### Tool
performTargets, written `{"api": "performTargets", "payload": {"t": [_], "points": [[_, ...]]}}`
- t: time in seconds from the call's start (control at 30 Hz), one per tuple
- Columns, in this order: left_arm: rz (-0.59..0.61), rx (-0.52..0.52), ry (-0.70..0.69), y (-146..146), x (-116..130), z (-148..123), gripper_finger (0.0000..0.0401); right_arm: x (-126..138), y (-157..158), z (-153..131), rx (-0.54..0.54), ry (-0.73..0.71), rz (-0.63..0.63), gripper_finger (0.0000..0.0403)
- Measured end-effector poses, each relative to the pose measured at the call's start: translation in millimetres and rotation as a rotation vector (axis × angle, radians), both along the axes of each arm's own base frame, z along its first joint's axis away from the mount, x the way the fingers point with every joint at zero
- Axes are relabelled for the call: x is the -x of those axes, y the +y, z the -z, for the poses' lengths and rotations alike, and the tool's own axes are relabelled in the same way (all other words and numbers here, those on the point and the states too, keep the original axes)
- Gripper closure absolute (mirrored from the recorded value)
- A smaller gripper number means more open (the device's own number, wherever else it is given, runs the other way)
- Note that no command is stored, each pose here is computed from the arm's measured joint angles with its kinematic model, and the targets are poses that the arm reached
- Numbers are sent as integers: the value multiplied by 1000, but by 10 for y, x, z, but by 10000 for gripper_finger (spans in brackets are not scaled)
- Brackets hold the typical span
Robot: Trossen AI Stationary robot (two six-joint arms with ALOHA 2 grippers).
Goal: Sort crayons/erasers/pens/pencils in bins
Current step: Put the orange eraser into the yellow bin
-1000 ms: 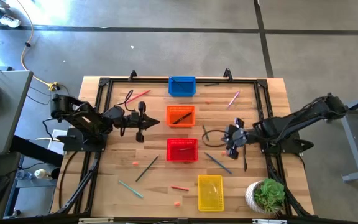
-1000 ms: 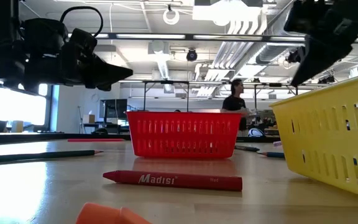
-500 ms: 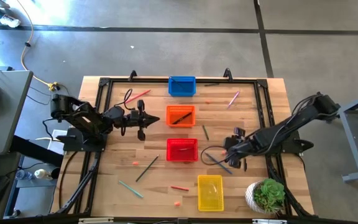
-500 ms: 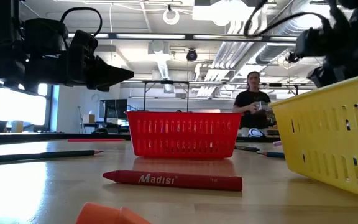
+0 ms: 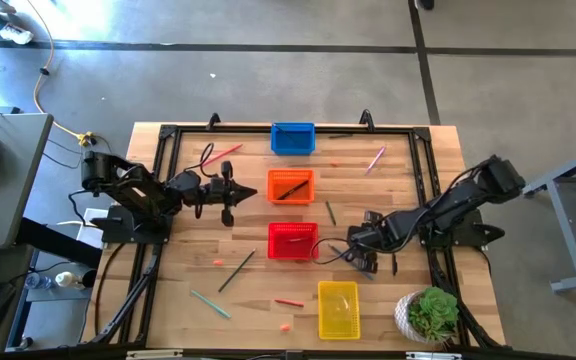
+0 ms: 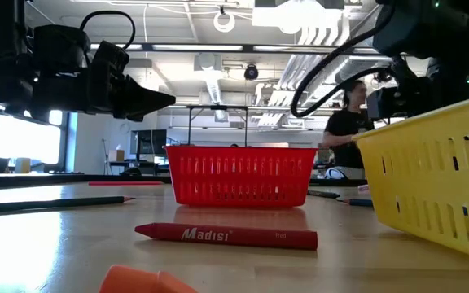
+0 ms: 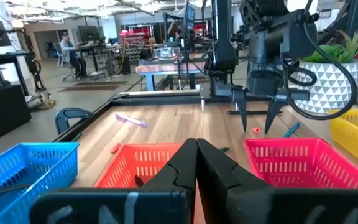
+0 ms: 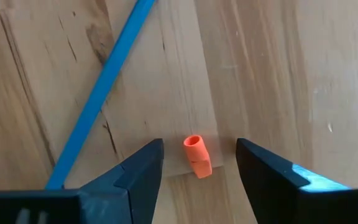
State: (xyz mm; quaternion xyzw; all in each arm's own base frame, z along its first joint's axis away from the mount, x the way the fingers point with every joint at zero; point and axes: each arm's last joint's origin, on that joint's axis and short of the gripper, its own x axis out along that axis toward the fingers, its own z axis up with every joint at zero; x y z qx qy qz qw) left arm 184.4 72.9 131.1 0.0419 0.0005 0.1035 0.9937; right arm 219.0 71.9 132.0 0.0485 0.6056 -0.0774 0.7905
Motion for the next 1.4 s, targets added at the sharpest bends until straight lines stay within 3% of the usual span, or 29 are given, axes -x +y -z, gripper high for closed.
{"api": "performTargets", "payload": {"t": [0.13,0.4,0.53,0.8,1.07,1.2,1.4], "points": [[0,3,7,0,0,7,401,-20,-19,3,-15,-5,10,238],[0,4,10,0,0,10,401,-30,-22,1,-25,-18,54,352],[0,7,22,0,0,22,401,-86,4,-83,-24,-7,54,386],[0,15,35,0,0,36,401,-355,346,-737,-83,-100,-10,392],[-1,27,41,0,0,45,401,-384,851,-1353,-112,-275,-78,391],[-1,35,54,0,1,58,401,-433,1159,-1323,-109,-275,-106,391],[23,59,76,-48,-16,83,401,-649,1648,-990,-81,-165,-157,391]]}}
